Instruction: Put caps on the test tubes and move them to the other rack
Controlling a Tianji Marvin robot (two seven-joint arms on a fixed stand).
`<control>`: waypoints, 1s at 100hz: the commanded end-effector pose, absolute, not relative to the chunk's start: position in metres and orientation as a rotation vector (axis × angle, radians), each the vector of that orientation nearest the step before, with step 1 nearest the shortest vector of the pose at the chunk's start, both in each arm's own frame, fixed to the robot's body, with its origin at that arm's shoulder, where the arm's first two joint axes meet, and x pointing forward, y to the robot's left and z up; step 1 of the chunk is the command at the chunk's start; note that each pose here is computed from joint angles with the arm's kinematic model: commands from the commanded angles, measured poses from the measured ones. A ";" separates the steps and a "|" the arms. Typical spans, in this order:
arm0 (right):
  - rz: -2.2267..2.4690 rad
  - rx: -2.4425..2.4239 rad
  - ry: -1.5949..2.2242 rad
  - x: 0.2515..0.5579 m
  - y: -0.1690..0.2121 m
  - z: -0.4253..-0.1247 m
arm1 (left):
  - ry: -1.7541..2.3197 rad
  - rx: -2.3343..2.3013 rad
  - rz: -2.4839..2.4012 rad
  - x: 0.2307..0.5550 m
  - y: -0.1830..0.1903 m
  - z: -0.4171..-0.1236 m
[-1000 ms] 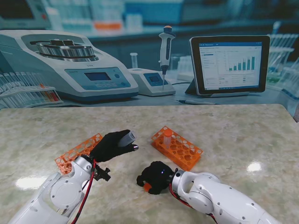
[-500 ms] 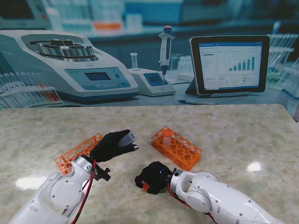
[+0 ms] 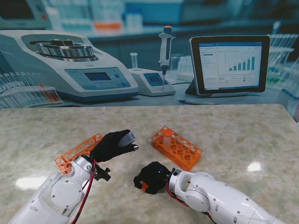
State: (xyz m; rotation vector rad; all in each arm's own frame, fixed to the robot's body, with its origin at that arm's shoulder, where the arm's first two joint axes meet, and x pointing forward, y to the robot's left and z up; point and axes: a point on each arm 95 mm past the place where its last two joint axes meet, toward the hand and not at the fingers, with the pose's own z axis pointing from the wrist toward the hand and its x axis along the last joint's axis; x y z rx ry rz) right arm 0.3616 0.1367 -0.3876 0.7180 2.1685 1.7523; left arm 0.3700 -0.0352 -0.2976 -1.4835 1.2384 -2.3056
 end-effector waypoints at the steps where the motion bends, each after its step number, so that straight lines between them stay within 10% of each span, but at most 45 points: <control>1: 1.653 0.781 2.266 0.345 0.124 -0.422 | 1.240 -1.490 -2.305 0.369 -0.036 -0.298; 100: 1.762 0.765 2.175 0.349 0.126 -0.406 | 1.231 -1.488 -2.304 0.370 -0.034 -0.298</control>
